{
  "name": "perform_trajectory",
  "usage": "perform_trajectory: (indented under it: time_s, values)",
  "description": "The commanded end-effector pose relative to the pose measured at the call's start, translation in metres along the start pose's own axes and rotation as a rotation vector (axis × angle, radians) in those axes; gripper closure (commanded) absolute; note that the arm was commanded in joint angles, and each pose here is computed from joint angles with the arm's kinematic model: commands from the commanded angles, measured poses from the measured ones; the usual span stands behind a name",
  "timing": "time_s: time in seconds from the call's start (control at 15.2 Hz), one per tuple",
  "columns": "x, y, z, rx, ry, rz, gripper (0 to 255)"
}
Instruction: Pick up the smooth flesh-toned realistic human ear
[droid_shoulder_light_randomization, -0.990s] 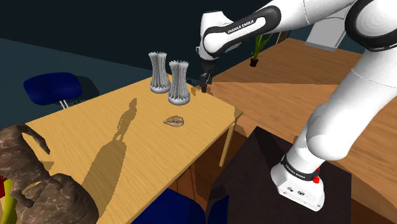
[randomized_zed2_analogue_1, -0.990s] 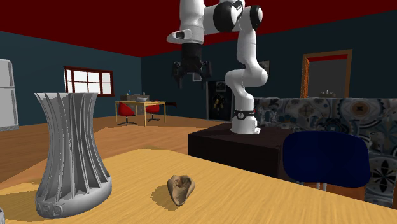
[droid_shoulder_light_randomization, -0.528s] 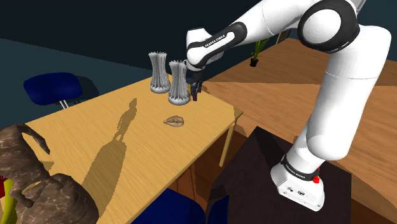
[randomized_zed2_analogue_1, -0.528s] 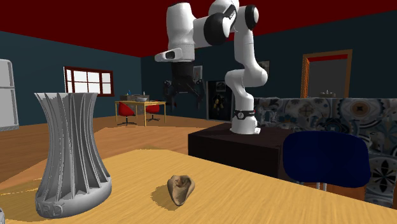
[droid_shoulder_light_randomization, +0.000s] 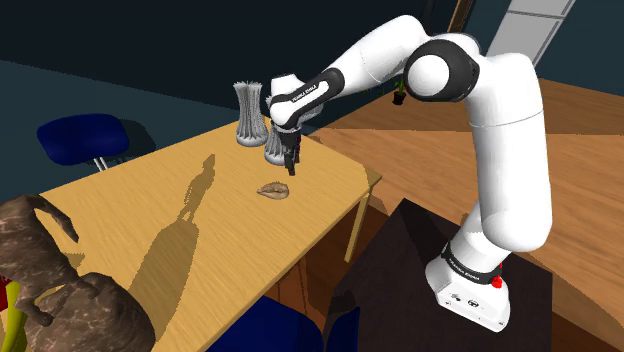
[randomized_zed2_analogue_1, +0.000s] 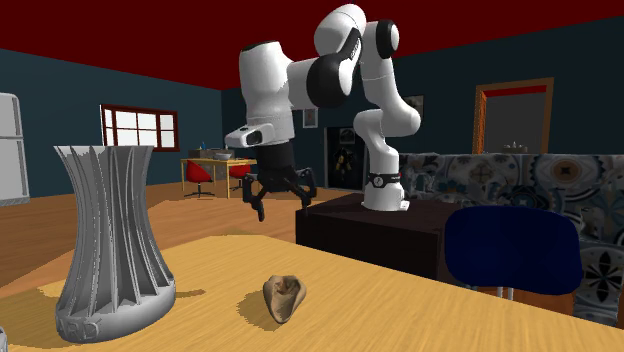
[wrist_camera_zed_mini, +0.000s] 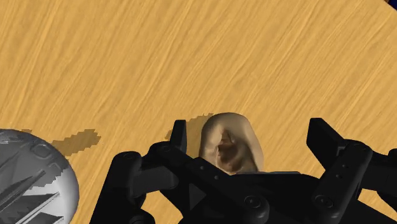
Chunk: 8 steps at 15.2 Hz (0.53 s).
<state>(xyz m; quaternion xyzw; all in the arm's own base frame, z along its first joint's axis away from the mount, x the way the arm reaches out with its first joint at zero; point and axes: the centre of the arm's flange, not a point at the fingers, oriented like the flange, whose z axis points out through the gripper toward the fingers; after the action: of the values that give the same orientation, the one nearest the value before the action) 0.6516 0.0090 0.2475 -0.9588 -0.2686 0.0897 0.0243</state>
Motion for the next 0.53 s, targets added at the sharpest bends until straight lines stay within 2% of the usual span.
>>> perform_trajectory:
  time_s: [0.0, 0.33, 0.46]
  values:
    - [0.019, 0.001, 0.021, 0.014, -0.018, -0.033, 0]
    - [0.064, 0.006, 0.075, 0.045, -0.062, -0.114, 0]
    - [0.066, 0.007, 0.081, 0.046, -0.063, -0.115, 0]
